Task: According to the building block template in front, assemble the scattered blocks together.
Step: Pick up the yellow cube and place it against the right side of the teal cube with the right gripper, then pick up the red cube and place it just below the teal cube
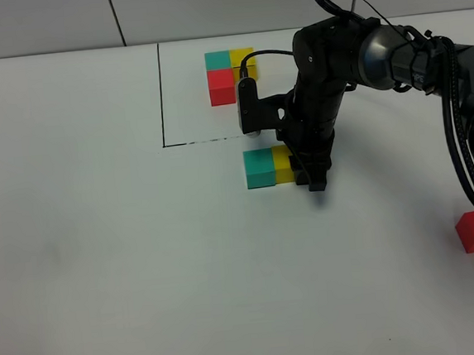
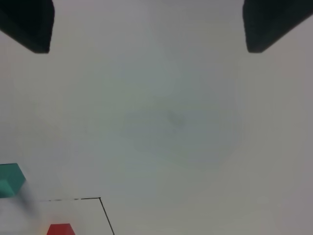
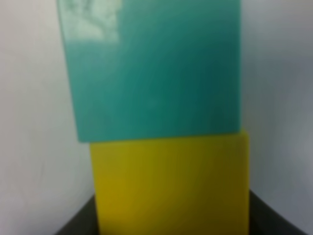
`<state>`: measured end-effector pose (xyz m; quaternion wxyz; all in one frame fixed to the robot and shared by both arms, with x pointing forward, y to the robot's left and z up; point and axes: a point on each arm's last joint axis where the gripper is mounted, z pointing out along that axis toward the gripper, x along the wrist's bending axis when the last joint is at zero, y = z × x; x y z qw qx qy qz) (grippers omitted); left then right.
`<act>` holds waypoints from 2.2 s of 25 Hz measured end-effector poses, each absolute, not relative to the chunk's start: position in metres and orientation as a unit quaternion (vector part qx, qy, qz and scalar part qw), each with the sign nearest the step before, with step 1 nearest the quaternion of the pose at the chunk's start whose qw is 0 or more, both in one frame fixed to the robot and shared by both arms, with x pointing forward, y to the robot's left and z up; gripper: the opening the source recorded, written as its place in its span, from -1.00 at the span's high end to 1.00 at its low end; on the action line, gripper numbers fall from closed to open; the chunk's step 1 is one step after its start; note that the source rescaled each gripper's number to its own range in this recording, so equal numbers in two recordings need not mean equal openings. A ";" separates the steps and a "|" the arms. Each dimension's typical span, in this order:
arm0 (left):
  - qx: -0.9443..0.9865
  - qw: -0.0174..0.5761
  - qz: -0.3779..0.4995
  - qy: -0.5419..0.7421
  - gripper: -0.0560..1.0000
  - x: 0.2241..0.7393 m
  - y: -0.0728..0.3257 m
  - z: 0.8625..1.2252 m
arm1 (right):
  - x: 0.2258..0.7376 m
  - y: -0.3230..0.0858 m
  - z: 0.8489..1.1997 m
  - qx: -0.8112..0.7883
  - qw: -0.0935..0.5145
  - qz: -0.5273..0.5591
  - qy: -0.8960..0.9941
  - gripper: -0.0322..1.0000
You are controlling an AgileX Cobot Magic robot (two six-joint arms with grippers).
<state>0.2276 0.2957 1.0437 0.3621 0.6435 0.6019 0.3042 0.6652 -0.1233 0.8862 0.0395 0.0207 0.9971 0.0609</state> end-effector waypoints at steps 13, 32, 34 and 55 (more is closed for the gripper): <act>0.644 0.362 0.304 0.602 -0.44 0.228 0.296 1.044 | 0.666 -0.123 0.886 0.041 0.040 0.063 0.996 0.92; 0.644 0.362 0.304 0.602 -0.44 0.228 0.296 1.044 | 0.673 -0.124 0.892 0.047 0.080 0.063 0.994 -0.45; 0.644 0.362 0.304 0.602 -0.44 0.228 0.296 1.044 | 0.674 -0.129 0.893 0.065 0.078 0.064 0.993 -0.51; 0.644 0.362 0.304 0.602 -0.44 0.228 0.296 1.044 | 0.612 -0.238 0.945 0.444 0.042 0.055 0.893 -0.56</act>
